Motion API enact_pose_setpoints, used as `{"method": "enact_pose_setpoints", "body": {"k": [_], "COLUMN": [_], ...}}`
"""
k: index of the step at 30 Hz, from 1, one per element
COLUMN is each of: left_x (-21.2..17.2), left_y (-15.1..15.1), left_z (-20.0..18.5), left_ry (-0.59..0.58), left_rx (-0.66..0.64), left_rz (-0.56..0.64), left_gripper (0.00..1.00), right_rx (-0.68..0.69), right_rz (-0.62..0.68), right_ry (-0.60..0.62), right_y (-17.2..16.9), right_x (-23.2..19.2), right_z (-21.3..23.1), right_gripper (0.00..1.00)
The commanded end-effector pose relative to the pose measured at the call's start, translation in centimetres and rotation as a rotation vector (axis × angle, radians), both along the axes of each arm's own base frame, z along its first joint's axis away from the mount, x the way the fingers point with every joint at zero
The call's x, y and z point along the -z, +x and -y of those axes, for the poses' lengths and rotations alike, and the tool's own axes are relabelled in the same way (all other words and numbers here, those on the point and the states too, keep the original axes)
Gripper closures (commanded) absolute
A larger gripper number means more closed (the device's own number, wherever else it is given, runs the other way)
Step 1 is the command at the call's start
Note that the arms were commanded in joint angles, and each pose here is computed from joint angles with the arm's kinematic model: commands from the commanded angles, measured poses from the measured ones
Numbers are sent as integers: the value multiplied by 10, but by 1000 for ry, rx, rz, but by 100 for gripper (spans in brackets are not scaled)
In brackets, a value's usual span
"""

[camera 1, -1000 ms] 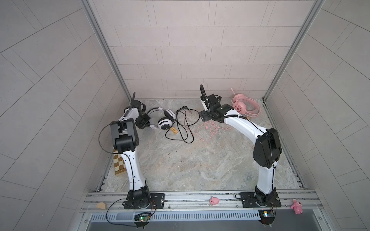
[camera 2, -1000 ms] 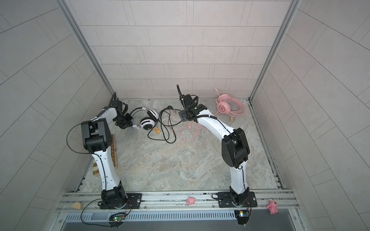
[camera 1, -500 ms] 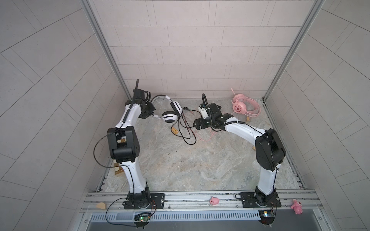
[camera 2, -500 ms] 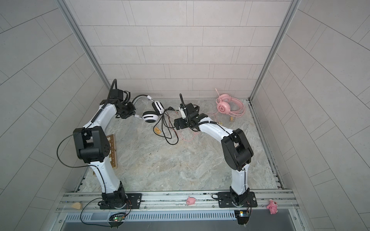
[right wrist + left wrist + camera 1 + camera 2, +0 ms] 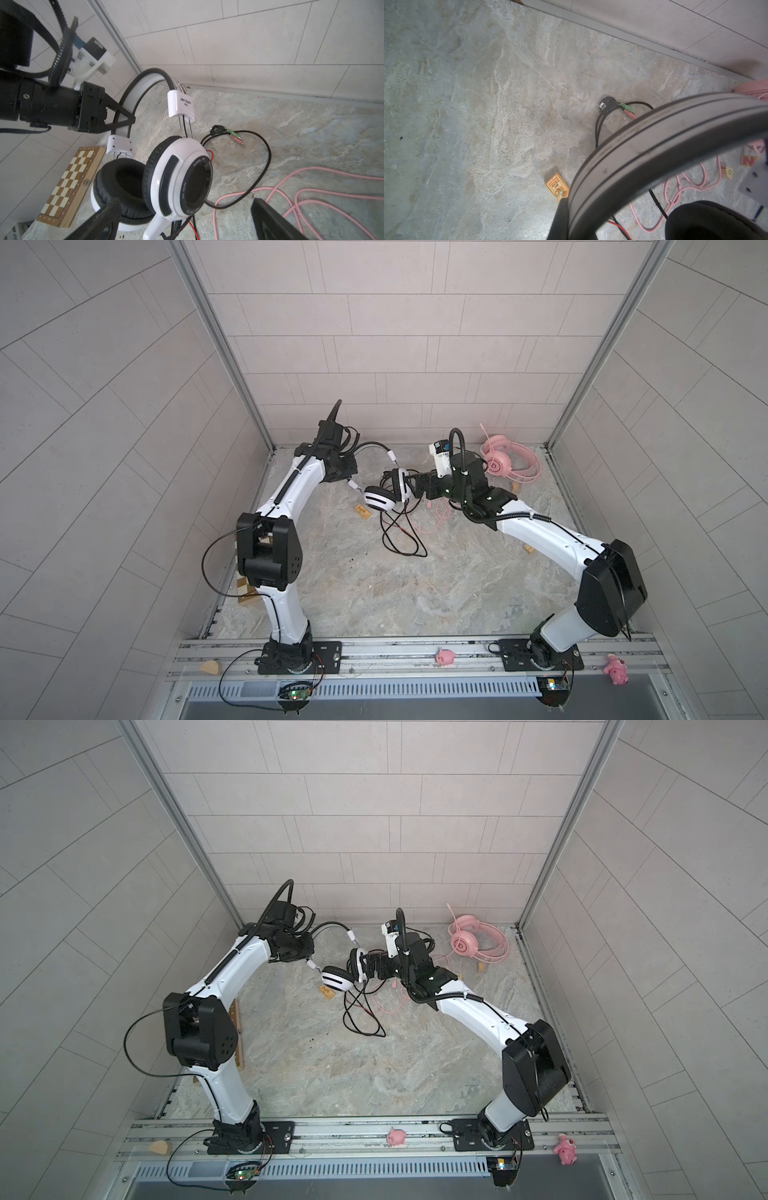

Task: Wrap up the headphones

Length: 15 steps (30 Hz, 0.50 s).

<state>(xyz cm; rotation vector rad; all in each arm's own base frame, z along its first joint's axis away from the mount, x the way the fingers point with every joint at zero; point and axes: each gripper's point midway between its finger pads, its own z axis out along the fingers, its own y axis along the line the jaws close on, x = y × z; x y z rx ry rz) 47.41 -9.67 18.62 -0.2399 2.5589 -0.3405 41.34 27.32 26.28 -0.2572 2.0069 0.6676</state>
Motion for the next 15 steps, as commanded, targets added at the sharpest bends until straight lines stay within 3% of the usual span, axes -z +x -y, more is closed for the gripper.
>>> {"method": "enact_pose_setpoints", "body": {"k": [1,7,15], "left_x": [-27,-27,-27], "left_y": [-2,-7,-11], "left_z": [17,25,37], "left_ry": [-33,-6,28], "left_rx": [36,47,80], "left_rz": [59,59,56], "left_gripper": [100,100,100], "right_rx": [53,43,112], "right_rz": [-18,-99,-130], "right_ry": [19,-19,-212], "right_y": [2,3,8], "right_x": [6,24,55], "right_z": [1,-17,-22], "right_gripper": [1,1,1]}}
